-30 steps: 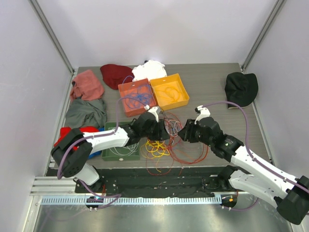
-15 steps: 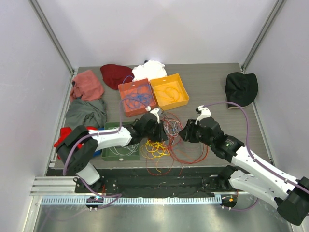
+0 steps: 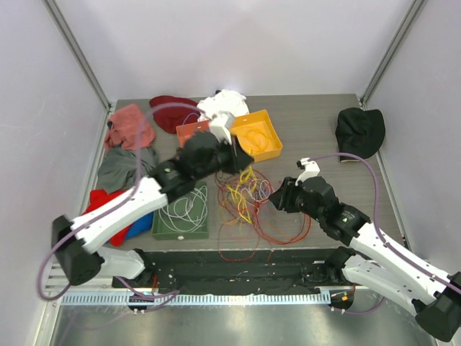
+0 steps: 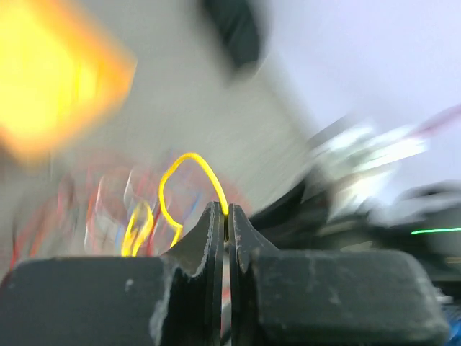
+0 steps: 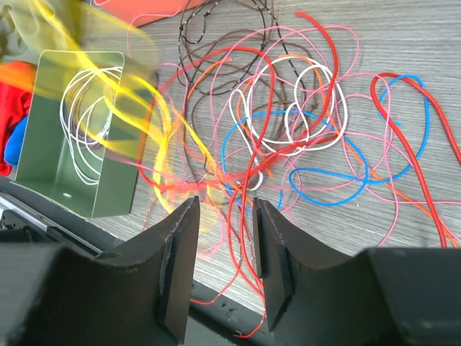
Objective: Untangle the cables
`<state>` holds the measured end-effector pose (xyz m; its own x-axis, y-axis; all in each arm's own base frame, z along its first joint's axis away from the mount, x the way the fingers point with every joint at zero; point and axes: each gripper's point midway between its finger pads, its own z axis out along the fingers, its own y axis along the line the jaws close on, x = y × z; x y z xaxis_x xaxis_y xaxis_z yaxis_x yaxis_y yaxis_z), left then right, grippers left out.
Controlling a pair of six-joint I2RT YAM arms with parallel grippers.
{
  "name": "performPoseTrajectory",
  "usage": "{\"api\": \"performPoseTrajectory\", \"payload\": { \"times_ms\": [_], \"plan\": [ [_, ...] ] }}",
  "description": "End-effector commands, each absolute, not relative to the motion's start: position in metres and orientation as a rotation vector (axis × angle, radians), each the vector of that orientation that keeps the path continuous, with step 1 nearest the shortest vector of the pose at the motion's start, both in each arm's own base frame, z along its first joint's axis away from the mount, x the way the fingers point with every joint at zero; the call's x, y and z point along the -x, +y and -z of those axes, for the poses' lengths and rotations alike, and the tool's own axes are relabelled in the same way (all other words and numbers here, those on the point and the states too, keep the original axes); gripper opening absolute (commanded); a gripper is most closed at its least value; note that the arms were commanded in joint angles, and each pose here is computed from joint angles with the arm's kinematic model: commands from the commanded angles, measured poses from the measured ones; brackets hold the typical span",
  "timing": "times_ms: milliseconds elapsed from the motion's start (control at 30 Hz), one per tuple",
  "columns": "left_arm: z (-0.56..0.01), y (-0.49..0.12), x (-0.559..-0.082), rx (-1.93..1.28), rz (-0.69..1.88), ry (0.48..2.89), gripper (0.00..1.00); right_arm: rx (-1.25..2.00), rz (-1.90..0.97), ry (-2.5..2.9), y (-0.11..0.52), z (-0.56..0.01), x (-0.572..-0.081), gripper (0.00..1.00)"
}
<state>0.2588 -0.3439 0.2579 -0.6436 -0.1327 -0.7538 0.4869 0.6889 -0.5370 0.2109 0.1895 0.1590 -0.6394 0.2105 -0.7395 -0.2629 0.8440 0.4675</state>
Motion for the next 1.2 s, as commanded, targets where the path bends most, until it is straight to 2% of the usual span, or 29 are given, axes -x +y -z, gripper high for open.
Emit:
{"api": "performPoseTrajectory", "payload": {
  "times_ms": [0,133,233,300,700,967,1167],
  "plan": [
    [-0.401,-0.31,-0.251,-0.289,0.949,1.768,0.02,0.04,-0.713,2.068,0.19,-0.186,-0.216,0.43],
    [-0.499,-0.292,-0.238,-0.301,0.976,1.577,0.0,0.038,-0.72,2.034,0.188,-0.197,-0.216,0.43],
    [-0.546,-0.285,-0.23,-0.315,0.996,1.481,0.0,0.034,-0.722,2.011,0.186,-0.206,-0.217,0.42],
    [-0.557,-0.285,-0.227,-0.331,1.008,1.468,0.0,0.036,-0.73,1.998,0.185,-0.213,-0.216,0.42],
    [-0.509,-0.314,-0.236,-0.358,1.056,1.589,0.0,0.021,-0.74,1.989,0.181,-0.211,-0.211,0.44],
    [-0.486,-0.324,-0.263,-0.347,0.945,1.638,0.0,-0.006,-0.728,1.938,0.175,-0.226,-0.215,0.46],
    [-0.498,-0.331,-0.284,-0.345,0.875,1.609,0.0,-0.026,-0.679,1.905,0.159,-0.239,-0.21,0.46]
  ]
}}
